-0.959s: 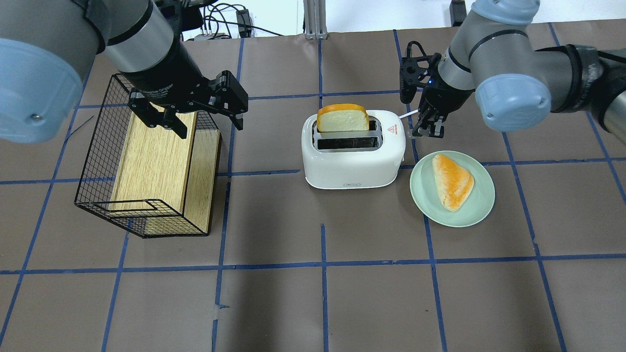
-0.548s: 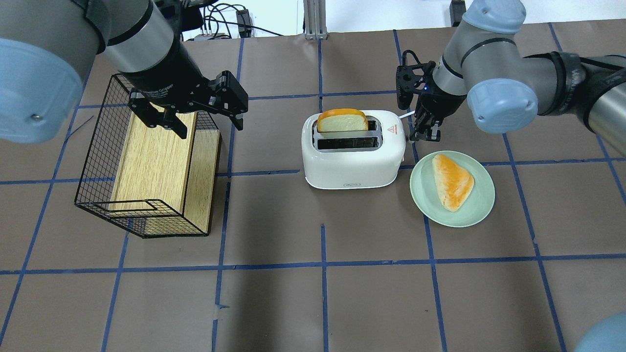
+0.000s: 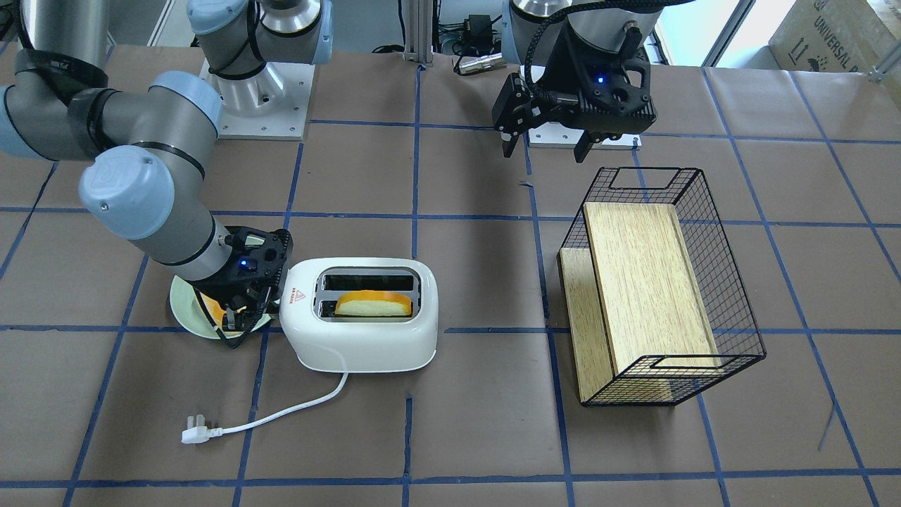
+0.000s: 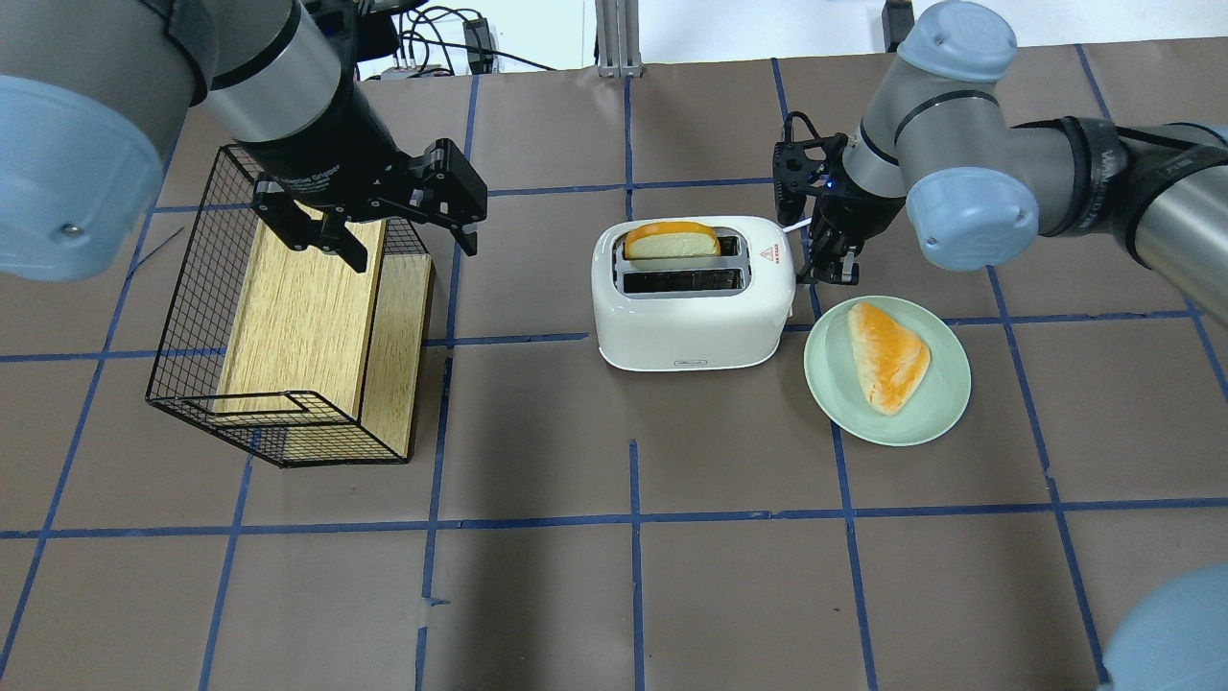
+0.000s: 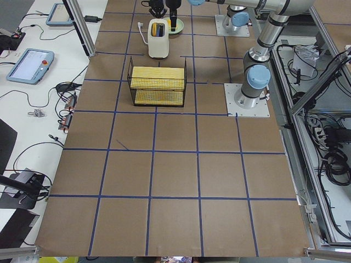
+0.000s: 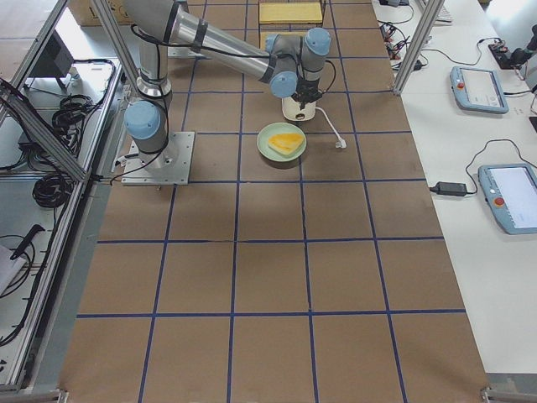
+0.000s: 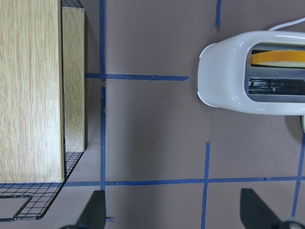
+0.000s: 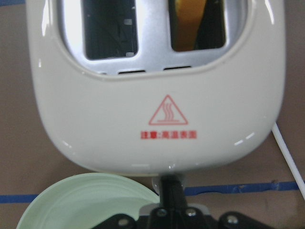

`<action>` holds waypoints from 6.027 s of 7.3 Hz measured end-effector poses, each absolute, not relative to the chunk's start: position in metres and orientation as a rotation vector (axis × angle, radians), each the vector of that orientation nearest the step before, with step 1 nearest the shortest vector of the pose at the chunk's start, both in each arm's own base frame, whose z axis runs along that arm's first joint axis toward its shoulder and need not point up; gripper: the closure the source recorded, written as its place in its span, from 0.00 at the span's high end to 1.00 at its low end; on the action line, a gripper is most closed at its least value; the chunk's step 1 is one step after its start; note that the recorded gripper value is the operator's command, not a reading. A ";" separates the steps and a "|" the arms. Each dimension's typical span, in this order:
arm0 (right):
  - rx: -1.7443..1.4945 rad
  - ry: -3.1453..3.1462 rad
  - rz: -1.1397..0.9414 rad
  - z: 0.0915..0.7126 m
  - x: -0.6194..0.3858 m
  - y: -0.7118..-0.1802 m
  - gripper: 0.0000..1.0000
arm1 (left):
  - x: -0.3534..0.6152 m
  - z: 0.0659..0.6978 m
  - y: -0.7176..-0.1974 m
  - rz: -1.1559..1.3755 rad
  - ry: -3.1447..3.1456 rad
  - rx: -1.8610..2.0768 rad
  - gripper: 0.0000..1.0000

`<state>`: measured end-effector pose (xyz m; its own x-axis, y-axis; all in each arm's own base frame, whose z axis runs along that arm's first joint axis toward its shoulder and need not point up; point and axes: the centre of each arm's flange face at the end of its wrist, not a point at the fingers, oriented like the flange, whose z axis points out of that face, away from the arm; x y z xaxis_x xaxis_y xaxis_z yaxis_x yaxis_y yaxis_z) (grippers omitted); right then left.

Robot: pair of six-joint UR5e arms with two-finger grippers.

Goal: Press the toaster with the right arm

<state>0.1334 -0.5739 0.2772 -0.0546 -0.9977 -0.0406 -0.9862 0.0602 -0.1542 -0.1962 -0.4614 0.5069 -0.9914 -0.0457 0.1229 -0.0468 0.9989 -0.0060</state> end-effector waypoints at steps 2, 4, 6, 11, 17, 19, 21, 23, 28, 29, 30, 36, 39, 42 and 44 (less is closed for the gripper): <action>-2.063 2.183 -0.126 0.268 0.133 -0.578 0.10 | -0.196 0.507 -0.461 0.013 -3.017 0.070 1.00; -2.067 2.179 -0.119 0.265 0.133 -0.579 0.10 | -0.197 0.507 -0.461 0.013 -3.017 0.069 1.00; -2.068 2.180 -0.119 0.265 0.133 -0.579 0.11 | -0.196 0.507 -0.461 0.013 -3.017 0.070 1.00; -1.803 2.419 -0.130 0.375 0.133 -0.558 0.79 | -0.196 0.507 -0.461 0.014 -3.017 0.069 1.00; -0.712 2.915 -0.005 0.482 0.134 -0.463 1.00 | -0.197 0.507 -0.461 0.013 -3.017 0.069 1.00; -0.555 2.980 0.012 0.487 0.129 -0.465 1.00 | -0.196 0.507 -0.461 0.013 -3.017 0.070 1.00; -0.489 3.039 0.009 0.496 0.122 -0.481 1.00 | -0.196 0.507 -0.461 0.013 -3.018 0.070 1.00; -0.477 3.056 0.033 0.494 0.120 -0.488 1.00 | -0.196 0.507 -0.461 0.013 -3.018 0.069 1.00; -0.482 3.077 0.050 0.493 0.118 -0.487 1.00 | -0.196 0.507 -0.461 0.013 -3.018 0.069 1.00; -0.481 3.075 0.062 0.492 0.118 -0.486 1.00 | -0.196 0.507 -0.461 0.013 -3.018 0.069 1.00; -0.481 3.073 0.070 0.491 0.119 -0.486 1.00 | -0.196 0.507 -0.461 0.013 -3.018 0.069 1.00; -0.441 3.060 0.090 0.493 0.122 -0.480 1.00 | -0.196 0.507 -0.461 0.013 -3.017 0.070 1.00; -0.431 3.031 0.081 0.495 0.125 -0.479 1.00 | -0.197 0.507 -0.461 0.013 -3.017 0.069 1.00; -0.430 3.027 0.078 0.496 0.125 -0.477 1.00 | -0.196 0.507 -0.461 0.013 -3.017 0.069 1.00; -0.430 3.026 0.079 0.496 0.126 -0.476 1.00 | -0.196 0.507 -0.461 0.013 -3.017 0.069 1.00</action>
<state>0.1255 -0.4759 0.4960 -0.9570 -0.2756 -0.0903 -0.2800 0.9592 0.0396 -0.1964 -0.4613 0.5069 -0.9913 -0.0452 0.1232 -0.0463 0.9989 -0.0060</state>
